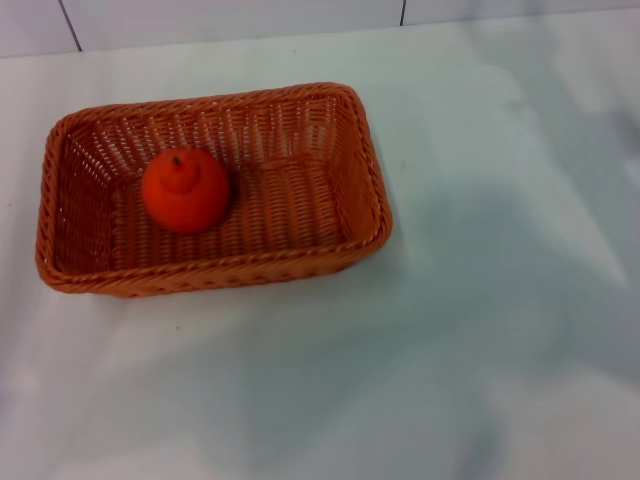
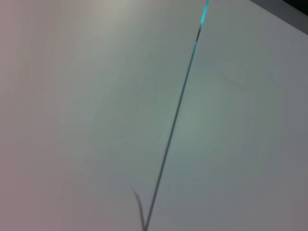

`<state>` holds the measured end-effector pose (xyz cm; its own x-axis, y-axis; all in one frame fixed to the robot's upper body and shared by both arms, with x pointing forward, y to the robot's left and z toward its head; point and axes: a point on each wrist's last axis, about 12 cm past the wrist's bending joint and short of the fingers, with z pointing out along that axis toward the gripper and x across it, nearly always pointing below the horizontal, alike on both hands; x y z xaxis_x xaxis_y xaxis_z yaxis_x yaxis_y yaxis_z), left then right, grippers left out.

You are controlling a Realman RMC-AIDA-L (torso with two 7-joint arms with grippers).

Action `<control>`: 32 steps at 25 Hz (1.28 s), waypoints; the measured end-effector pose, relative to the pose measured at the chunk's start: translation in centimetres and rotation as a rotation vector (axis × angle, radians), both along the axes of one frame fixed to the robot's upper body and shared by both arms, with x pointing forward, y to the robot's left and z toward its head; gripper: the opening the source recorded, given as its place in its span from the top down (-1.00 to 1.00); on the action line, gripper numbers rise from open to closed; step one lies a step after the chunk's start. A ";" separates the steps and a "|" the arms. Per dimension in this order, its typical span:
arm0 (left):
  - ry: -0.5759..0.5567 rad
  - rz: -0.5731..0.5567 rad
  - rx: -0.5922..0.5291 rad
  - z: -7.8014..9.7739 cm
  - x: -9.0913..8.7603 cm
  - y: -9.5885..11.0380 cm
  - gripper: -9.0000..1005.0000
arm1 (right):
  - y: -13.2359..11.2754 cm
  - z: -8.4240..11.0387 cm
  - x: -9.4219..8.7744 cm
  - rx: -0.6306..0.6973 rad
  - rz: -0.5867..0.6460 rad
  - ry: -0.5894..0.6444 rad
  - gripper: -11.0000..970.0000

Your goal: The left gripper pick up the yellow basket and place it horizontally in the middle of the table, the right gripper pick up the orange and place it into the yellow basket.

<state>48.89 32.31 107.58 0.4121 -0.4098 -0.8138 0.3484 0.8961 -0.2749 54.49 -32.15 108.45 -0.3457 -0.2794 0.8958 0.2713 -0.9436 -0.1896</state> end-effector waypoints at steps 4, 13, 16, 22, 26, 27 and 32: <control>0.004 0.037 -0.003 -0.5 -0.5 -0.1 0.05 | -0.6 -0.4 -0.3 0.017 -0.049 0.012 -0.61; -0.056 0.084 0.039 -0.6 -1.7 -0.8 -0.04 | -1.5 -0.7 -0.7 0.060 -0.119 0.020 -0.61; -0.051 0.090 0.030 -0.8 -1.9 -0.8 -0.12 | -1.6 -0.8 -0.8 0.066 -0.129 0.019 -0.61; -0.046 0.099 0.025 -1.0 -2.3 -0.7 -0.30 | -1.4 -0.6 -0.3 0.071 -0.130 0.022 -0.61; -0.047 0.102 0.024 -1.0 -2.4 -0.7 -0.50 | -1.4 -0.6 -0.3 0.076 -0.128 0.022 -0.61; -0.047 0.102 0.023 -1.0 -2.4 -0.7 -0.55 | -1.4 -0.6 -0.3 0.077 -0.127 0.023 -0.61; -0.049 0.110 0.021 -1.0 -2.4 -0.6 -0.55 | -1.5 -0.8 -0.8 0.087 -0.127 0.016 -0.61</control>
<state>46.51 31.73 106.59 0.4928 -0.3432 -0.7996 0.2604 0.9350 -0.2408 53.65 -33.61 107.64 -0.3695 -0.3111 0.8756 0.1467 -0.9500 -0.2757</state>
